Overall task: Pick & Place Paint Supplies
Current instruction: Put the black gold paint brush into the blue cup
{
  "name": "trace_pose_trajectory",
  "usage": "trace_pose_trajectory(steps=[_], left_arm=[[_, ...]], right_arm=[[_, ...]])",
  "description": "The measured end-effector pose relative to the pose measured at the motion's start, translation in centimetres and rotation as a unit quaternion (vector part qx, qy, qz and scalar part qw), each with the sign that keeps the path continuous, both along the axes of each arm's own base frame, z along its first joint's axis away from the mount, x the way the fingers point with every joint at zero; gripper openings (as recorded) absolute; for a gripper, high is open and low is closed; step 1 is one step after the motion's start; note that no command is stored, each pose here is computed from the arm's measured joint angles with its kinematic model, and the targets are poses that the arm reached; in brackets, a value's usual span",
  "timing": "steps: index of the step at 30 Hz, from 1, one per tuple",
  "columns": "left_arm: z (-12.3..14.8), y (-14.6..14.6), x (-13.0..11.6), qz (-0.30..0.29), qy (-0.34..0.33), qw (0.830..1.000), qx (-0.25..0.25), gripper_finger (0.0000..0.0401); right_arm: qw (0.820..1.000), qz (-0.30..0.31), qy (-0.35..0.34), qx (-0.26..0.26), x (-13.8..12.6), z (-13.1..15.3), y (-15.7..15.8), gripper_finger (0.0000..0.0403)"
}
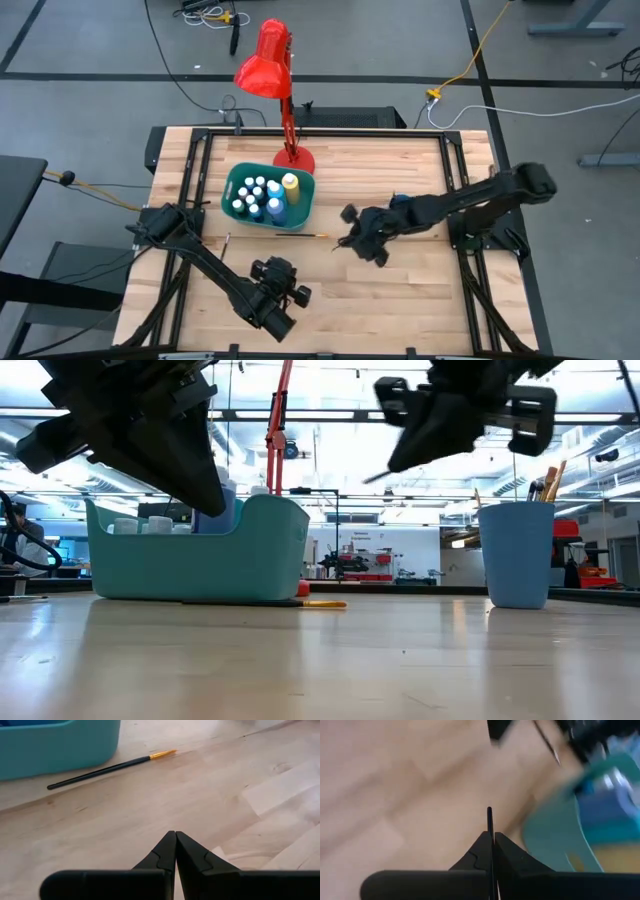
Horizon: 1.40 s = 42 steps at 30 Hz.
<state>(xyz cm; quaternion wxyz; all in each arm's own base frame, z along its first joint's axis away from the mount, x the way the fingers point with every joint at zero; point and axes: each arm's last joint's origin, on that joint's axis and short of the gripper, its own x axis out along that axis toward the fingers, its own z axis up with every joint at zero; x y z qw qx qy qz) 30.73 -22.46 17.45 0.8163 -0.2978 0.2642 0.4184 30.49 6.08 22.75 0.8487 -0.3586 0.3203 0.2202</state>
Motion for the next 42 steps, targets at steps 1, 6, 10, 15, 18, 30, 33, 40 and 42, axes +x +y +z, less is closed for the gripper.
trace_pose_trajectory(steps=[1,6,10,15,18,30,33,40,42], left_arm=[[0.0,0.0,0.0,-0.001,0.0,1.0,0.0,0.0018],[0.0,0.0,0.0,-0.003,0.001,1.0,0.001,0.0018],[0.0,0.0,0.0,-0.001,0.001,1.0,0.001,0.0018],[0.0,0.0,0.1,0.001,-0.001,1.0,-0.001,0.0018],[0.0,0.0,0.1,0.0,-0.005,1.0,-0.004,0.0018],[0.2,0.7,0.7,-0.01,-0.015,0.998,0.055,0.0018],[0.3,1.4,1.2,-0.011,-0.006,0.998,0.069,0.0018],[0.2,3.7,2.5,-0.007,0.026,0.995,0.092,0.0018],[0.2,4.4,2.9,-0.004,0.036,0.995,0.092,0.0018]], right_arm=[[1.0,-0.013,0.006,-0.019,-0.6,0.4,-0.2,0.0009],[0.992,-0.066,0.03,-0.1,-3.1,2.1,-1.3,0.0009],[0.983,-0.104,0.013,-0.15,-4.5,3.5,-1.6,0.0011],[0.96,-0.135,0.027,-0.242,-6.6,4.5,-2.1,0.001],[0.954,-0.145,0.041,-0.26,-7.7,4.9,-2.3,0.001],[0.915,-0.101,0.244,-0.305,-12.1,3.7,-3.3,0.001],[0.918,-0.086,0.251,-0.294,-12.1,3.6,-3.2,0.001],[0.934,-0.043,0.241,-0.259,-11.6,3.5,-2.9,0.0014],[0.941,-0.035,0.242,-0.233,-11.4,3.4,-2.8,0.0017]])
